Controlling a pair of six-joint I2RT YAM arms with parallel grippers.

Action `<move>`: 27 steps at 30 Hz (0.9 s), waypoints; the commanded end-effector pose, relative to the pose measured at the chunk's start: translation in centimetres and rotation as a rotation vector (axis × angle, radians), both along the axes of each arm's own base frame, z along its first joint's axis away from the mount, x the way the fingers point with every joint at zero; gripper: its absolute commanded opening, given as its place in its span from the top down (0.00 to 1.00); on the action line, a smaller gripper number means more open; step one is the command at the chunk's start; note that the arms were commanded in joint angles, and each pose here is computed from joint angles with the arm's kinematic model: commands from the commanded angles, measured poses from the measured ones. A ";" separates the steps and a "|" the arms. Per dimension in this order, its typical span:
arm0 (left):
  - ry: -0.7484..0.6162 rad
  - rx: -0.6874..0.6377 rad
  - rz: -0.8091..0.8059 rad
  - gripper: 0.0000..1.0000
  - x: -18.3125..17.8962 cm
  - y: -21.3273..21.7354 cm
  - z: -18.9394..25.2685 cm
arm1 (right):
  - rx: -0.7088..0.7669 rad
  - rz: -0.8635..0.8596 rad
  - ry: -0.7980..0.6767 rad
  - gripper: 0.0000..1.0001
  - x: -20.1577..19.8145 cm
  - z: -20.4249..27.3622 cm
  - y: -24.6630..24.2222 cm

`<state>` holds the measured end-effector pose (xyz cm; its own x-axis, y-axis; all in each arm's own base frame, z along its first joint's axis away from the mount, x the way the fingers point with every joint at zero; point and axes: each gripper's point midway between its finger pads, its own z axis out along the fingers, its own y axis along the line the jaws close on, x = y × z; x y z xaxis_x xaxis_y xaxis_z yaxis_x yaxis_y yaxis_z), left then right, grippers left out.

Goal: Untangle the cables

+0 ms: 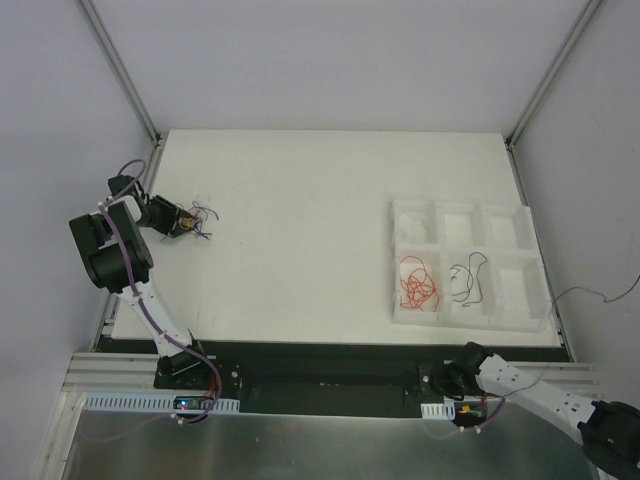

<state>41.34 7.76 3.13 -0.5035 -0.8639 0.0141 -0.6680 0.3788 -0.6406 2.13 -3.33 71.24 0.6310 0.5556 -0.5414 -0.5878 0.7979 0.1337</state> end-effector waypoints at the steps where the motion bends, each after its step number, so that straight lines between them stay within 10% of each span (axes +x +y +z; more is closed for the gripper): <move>1: -0.038 0.034 -0.068 0.62 0.1 -1.5 1.6 | -0.161 0.054 0.188 1.00 10.6 -1.6 11.7; 12: -0.119 0.042 -0.183 0.55 1.0 -5.6 4.5 | -0.194 0.036 0.102 1.00 14.9 4.6 17.3; 27: -0.283 0.173 -0.313 0.01 0.9 -8.9 10.1 | -0.327 0.032 0.354 1.00 23.4 -5.4 24.0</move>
